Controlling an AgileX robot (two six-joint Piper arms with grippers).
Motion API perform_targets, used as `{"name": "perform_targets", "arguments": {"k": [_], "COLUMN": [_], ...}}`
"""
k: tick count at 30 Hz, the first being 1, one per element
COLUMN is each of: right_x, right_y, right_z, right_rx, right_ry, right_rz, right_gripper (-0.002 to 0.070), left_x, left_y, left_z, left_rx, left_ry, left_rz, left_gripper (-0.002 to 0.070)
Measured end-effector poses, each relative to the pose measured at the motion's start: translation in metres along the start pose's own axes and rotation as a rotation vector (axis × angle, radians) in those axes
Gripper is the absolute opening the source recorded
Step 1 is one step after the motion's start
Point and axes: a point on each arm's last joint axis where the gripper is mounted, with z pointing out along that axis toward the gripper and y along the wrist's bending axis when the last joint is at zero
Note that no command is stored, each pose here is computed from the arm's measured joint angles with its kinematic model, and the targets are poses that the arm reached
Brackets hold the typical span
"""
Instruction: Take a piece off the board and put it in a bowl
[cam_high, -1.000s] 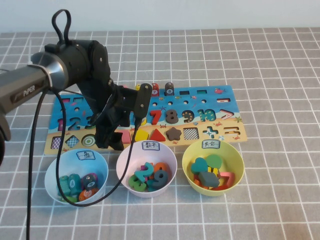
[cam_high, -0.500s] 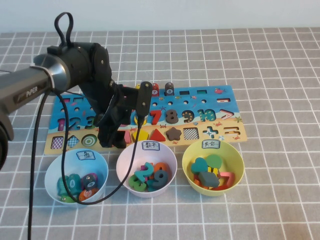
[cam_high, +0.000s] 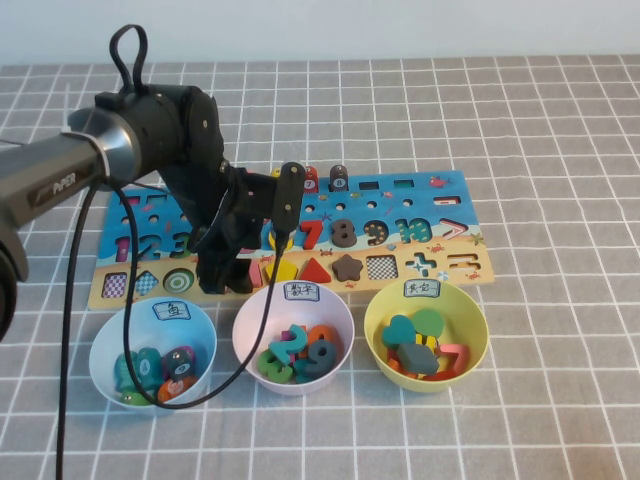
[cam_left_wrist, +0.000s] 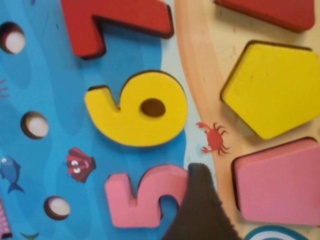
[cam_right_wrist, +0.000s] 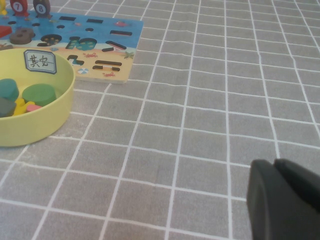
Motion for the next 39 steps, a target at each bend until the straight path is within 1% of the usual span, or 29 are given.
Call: {"name": "perform_targets", "arguments": {"k": [4,8,16,24,28,39], "right_x": [0.000,0.000,0.000,0.000,0.000,0.000], "right_y": [0.000,0.000,0.000,0.000,0.000,0.000], "right_z": [0.000,0.000,0.000,0.000,0.000,0.000], "right_rx": [0.000,0.000,0.000,0.000,0.000,0.000], "right_ry": [0.000,0.000,0.000,0.000,0.000,0.000], "right_rz": [0.000,0.000,0.000,0.000,0.000,0.000], "right_gripper": [-0.0017,-0.0017,-0.0017,-0.0017,-0.0017,-0.0017], "left_x": [0.000,-0.001,-0.002,-0.001,-0.001,-0.001], "left_y": [0.001,0.002,0.003,0.003,0.004,0.005], "left_z": [-0.002,-0.009,-0.014,-0.002,-0.001,0.000], "left_rx": [0.017,0.050,0.059,0.089,0.072,0.068], "left_ry": [0.005,0.012,0.013,0.021,0.017,0.018], "left_rz": [0.001,0.003,-0.023,-0.028,-0.028,-0.030], "left_gripper": [0.0391,0.0374,0.0370,0.0370,0.0370,0.0370]}}
